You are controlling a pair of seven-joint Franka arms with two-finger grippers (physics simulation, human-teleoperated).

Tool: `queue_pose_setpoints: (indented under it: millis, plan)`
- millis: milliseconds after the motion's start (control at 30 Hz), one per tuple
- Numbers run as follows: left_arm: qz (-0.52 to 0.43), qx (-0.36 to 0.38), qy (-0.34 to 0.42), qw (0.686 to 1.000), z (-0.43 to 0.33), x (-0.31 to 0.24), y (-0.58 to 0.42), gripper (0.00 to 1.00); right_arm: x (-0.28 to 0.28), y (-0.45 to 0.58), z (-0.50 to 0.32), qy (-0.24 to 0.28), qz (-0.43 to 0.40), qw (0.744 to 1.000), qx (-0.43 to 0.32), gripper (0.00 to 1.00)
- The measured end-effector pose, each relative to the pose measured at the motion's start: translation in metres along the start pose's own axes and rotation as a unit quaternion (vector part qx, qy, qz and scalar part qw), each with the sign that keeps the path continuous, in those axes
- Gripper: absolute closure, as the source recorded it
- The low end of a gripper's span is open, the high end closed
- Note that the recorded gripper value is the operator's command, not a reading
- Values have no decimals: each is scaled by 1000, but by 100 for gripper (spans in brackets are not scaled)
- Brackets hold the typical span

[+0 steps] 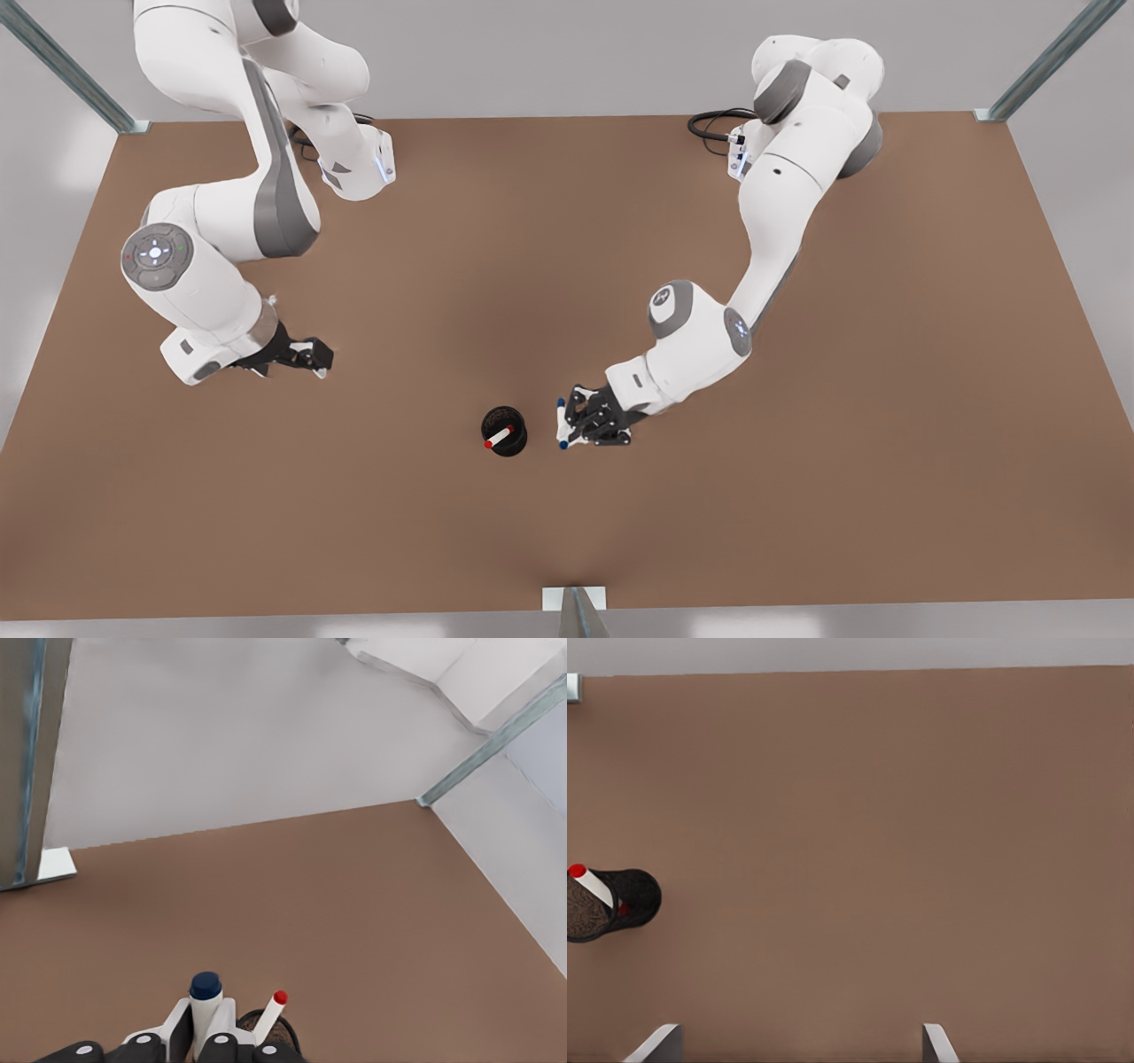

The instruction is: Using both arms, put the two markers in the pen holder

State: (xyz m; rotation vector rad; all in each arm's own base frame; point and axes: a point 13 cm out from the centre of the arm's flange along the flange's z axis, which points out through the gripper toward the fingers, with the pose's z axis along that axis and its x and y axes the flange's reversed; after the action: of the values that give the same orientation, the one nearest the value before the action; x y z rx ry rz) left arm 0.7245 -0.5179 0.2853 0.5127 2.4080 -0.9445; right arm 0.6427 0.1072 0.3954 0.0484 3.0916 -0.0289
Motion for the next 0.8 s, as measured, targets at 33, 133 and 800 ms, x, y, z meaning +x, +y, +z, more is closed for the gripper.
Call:
queue_pose_setpoints:
  millis: [33, 133, 800]
  plan:
    - [9, -1, -17, 1000, 9, -1, -4, 79, 1, -2, 1, 3, -2, 1000, 1, 0]
    - [31, -8, -75, 997, 22, -12, -18, 79, 3, -3, 2, 8, -12, 1000, 2, 0]
    - [110, -48, -171, 978, 93, 29, -49, 38, 4, -10, 8, 16, -47, 999, 13, 0]
